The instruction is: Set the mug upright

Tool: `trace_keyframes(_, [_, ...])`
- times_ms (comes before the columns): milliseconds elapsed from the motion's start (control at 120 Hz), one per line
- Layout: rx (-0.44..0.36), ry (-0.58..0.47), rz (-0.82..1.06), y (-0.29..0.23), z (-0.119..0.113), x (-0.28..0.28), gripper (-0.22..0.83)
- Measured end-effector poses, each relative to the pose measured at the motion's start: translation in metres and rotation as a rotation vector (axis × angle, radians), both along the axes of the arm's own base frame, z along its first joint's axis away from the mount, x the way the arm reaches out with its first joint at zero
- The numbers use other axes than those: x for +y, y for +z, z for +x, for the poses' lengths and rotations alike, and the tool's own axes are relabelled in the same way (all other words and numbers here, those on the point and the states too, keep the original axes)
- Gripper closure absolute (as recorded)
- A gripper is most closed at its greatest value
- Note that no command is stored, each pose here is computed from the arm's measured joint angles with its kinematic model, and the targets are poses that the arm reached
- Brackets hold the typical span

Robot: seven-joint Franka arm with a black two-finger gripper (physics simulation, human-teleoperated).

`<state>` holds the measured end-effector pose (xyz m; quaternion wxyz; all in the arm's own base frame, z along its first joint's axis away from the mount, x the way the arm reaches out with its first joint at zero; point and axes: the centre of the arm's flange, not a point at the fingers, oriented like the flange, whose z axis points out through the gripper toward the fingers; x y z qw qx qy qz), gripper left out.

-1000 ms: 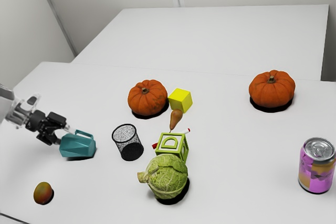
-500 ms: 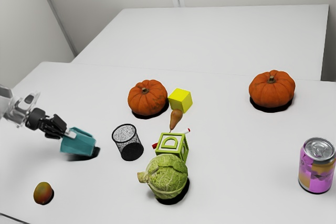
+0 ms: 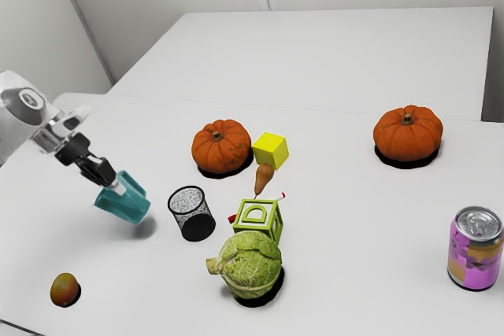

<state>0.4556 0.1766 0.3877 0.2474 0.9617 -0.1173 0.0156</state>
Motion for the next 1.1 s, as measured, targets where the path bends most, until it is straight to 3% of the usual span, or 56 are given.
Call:
trace_keyframes(125, [0.005, -0.089, 0.186, 0.014, 0.018, -0.036, 0.79])
trace_keyframes(400, [0.018, -0.04, 0.387, 0.021, 0.034, -0.061, 0.79])
trace_keyframes(592, [0.019, -0.03, 0.456, 0.02, 0.047, -0.102, 0.79])
trace_keyframes(783, [0.08, 0.042, 0.477, -0.009, 0.068, -0.096, 0.79])
trace_keyframes(1100, [0.127, 0.097, 0.508, -0.033, 0.072, -0.114, 0.77])
